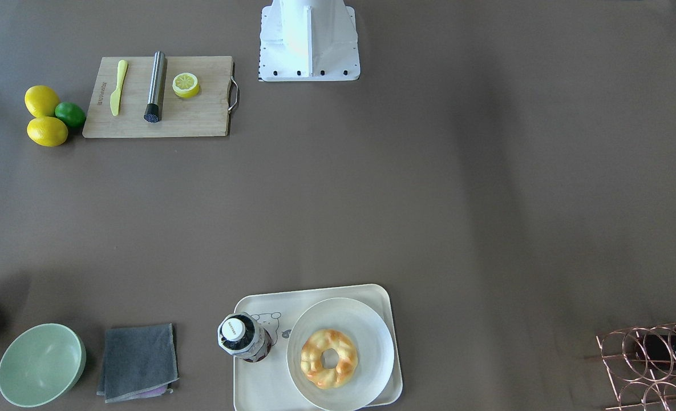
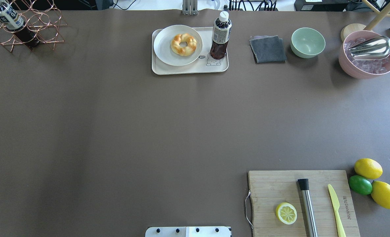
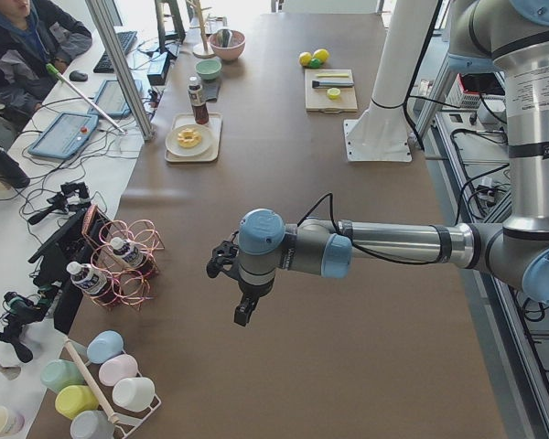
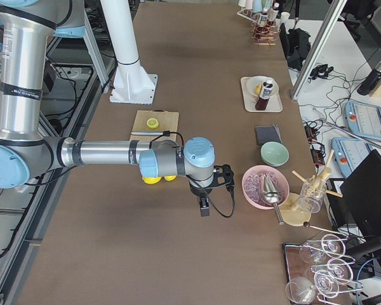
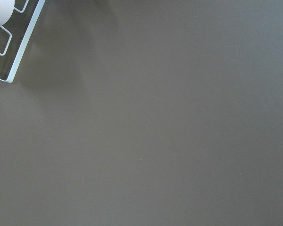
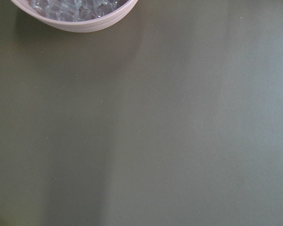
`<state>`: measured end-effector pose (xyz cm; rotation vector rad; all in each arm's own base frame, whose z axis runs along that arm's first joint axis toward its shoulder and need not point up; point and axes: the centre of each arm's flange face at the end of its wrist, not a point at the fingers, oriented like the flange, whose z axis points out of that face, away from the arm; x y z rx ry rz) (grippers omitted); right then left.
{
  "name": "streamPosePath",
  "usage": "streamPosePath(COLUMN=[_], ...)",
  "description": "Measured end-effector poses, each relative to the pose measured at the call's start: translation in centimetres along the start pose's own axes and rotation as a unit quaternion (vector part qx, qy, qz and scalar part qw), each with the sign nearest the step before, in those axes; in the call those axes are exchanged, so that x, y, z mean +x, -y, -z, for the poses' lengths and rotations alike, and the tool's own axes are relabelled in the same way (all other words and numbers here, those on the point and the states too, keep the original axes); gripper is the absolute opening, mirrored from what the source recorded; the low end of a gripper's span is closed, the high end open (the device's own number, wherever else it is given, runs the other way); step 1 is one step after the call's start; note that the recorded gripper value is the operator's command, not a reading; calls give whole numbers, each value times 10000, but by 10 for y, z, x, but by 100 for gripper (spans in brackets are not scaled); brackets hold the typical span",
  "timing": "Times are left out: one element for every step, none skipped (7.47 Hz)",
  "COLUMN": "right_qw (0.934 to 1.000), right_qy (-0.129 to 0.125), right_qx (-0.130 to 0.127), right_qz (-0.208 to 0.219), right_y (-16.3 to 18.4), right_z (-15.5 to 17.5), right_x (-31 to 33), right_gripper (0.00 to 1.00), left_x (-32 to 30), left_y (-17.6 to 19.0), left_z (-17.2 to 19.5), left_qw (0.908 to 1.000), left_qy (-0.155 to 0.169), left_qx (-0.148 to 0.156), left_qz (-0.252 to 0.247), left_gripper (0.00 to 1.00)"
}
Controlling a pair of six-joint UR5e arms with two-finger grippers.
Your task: Place donut on tray
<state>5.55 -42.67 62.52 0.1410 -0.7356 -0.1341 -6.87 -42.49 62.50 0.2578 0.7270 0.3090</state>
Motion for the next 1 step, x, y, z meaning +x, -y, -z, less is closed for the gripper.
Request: streamPosePath(right_qw=[10000], right_qy=[11], right_qx=[7], right_qz=[2], right_y=[0], right_z=[1], right_x=[-1], right_gripper=[100], left_x=[1], left_y=[0], left_z=[1], left_qw=[10000], left_qy=[11], left_qx=[1], left_qz=[-8], left_gripper=[97])
